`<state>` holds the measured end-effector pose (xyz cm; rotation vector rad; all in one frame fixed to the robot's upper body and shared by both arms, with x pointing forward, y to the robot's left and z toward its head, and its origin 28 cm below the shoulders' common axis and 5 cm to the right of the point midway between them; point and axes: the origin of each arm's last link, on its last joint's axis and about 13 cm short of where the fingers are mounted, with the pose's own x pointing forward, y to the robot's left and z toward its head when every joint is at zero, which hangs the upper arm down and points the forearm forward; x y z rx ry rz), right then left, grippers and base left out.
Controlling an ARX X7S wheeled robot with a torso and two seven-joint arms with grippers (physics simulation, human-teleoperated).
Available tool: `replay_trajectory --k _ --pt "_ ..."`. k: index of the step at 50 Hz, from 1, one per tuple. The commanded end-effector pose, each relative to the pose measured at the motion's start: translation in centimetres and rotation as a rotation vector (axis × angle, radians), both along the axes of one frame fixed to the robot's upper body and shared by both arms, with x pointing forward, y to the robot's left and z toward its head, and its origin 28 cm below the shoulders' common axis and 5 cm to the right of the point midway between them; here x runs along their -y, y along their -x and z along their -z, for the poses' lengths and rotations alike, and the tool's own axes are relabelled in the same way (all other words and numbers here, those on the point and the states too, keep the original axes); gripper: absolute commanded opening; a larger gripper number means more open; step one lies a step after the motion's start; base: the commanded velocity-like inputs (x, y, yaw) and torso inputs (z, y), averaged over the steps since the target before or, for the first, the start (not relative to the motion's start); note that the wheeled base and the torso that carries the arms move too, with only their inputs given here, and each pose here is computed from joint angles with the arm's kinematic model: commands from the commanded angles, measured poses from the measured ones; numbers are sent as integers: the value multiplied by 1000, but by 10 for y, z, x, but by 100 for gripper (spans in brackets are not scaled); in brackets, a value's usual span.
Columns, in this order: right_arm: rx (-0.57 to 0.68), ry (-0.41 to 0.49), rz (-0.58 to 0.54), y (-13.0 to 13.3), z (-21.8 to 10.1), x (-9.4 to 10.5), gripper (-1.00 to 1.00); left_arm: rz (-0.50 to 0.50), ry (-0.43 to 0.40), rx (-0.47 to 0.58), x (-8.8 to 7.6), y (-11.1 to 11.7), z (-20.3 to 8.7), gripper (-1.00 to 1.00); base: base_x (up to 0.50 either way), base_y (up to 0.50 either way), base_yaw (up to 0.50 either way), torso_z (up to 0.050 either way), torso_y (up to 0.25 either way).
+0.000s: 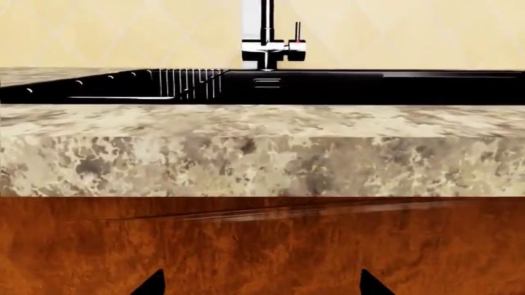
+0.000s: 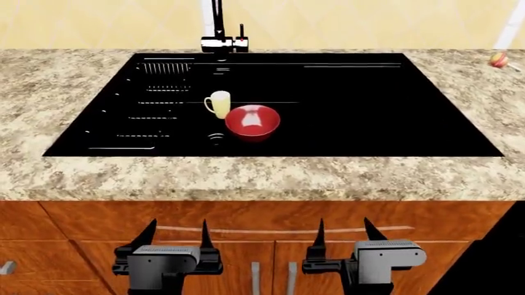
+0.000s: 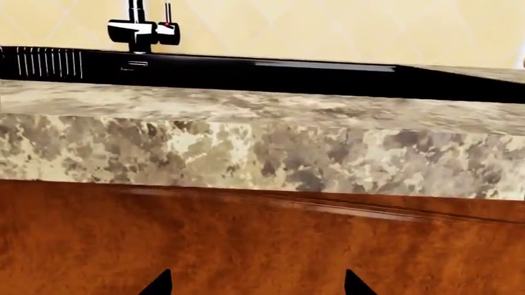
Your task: Pick the cup and bowl from the sink and place them on the counter for drying.
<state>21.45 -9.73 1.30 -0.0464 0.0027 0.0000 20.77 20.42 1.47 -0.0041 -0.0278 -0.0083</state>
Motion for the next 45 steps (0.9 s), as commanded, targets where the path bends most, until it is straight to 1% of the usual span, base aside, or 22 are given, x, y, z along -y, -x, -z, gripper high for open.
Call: replay_trajectory --k 1,6,23,27,29,34,38,41,44,45 --pt "-9 2 6 0 1 0 100 1 9 -1 -1 -1 -1 100 82 0 0 50 0" --pt "2 -10 14 1 0 1 100 1 7 0 -1 0 -1 100 17 0 0 50 0" --pt "-3 -7 16 0 1 1 100 8 4 13 0 0 -1 100 0 0 0 50 0" --pt "-4 -10 19 0 1 1 100 11 13 15 0 1 -1 100 0 0 0 50 0" --pt "-4 -13 21 0 1 1 100 13 31 8 0 1 -2 100 0 0 0 41 0" --pt "-4 -19 23 0 1 1 100 16 17 32 0 2 -4 100 0 0 0 0 0" --pt "-3 -20 23 0 1 1 100 13 7 26 -1 2 -2 100 0 0 0 0 0" --pt "-4 -21 24 0 1 1 100 12 38 28 -1 2 -4 100 0 0 0 0 0" --pt "-5 -20 24 1 1 1 100 19 36 30 1 3 -6 100 0 0 0 0 0" --pt "9 -42 9 0 0 1 100 24 31 23 0 2 -6 100 0 0 0 0 0"
